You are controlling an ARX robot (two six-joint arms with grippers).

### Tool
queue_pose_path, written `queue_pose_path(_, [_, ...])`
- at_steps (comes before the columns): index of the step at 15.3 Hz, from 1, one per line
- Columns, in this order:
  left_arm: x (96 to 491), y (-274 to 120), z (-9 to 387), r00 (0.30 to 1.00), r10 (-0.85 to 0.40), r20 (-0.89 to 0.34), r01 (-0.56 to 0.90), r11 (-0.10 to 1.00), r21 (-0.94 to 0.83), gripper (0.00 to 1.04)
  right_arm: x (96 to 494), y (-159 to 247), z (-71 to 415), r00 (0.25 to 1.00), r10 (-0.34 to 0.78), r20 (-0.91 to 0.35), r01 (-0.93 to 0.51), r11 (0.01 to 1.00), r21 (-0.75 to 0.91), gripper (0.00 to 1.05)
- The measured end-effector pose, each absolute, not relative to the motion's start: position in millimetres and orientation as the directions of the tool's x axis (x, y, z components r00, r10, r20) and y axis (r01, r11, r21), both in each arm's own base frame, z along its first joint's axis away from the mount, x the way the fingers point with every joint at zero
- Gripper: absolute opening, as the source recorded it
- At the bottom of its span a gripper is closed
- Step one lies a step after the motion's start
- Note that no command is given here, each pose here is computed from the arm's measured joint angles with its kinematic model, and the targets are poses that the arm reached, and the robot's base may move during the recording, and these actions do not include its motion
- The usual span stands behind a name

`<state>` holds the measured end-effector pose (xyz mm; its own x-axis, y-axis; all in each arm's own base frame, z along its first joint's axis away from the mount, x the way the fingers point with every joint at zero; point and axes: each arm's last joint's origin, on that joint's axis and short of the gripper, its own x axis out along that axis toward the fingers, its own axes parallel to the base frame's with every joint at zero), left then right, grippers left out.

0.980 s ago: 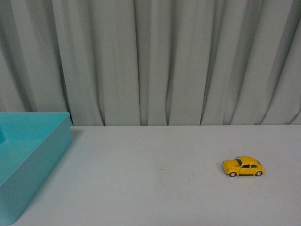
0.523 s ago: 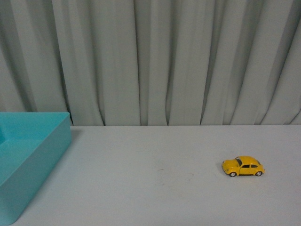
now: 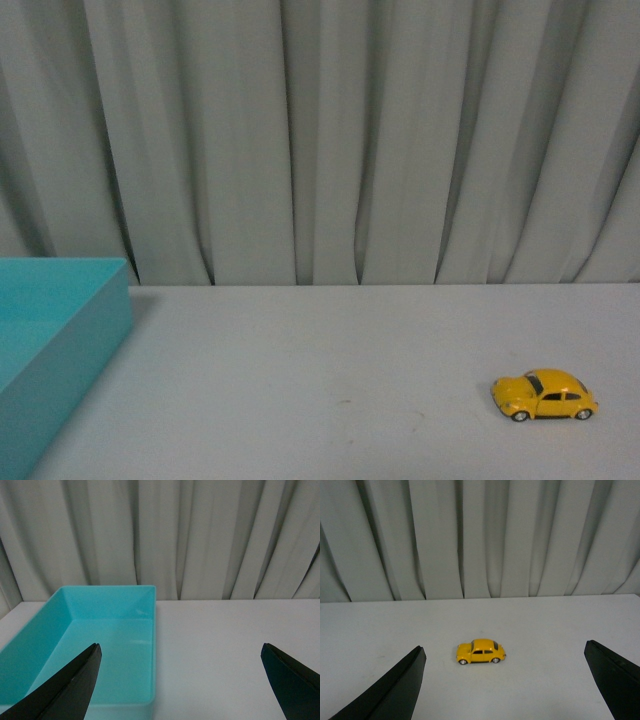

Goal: Wind up and store yellow beetle toy

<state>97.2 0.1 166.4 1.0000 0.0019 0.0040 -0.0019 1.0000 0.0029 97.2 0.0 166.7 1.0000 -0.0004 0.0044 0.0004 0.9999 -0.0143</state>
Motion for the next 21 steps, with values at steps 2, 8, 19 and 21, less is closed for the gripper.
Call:
queue_pose_path(2, [97, 0, 166, 1.0, 0.002, 0.004, -0.002, 1.0, 0.003, 0.98, 97, 0, 167, 1.0, -0.001, 0.002, 0.001, 1.0, -0.014, 0.98])
queue_pose_path(8, [97, 0, 166, 1.0, 0.002, 0.005, -0.002, 1.0, 0.003, 0.98, 97, 0, 167, 1.0, 0.0, 0.005, 0.0, 1.0, -0.014, 0.98])
queue_pose_path(19, [97, 0, 166, 1.0, 0.002, 0.004, -0.002, 1.0, 0.003, 0.98, 100, 1, 165, 0.995, -0.097, -0.04, 0.097, 0.995, 0.016, 0.98])
queue_pose_path(21, [97, 0, 166, 1.0, 0.002, 0.004, -0.002, 1.0, 0.003, 0.98, 114, -12, 174, 0.979, -0.2, -0.037, 0.202, 0.979, 0.032, 0.98])
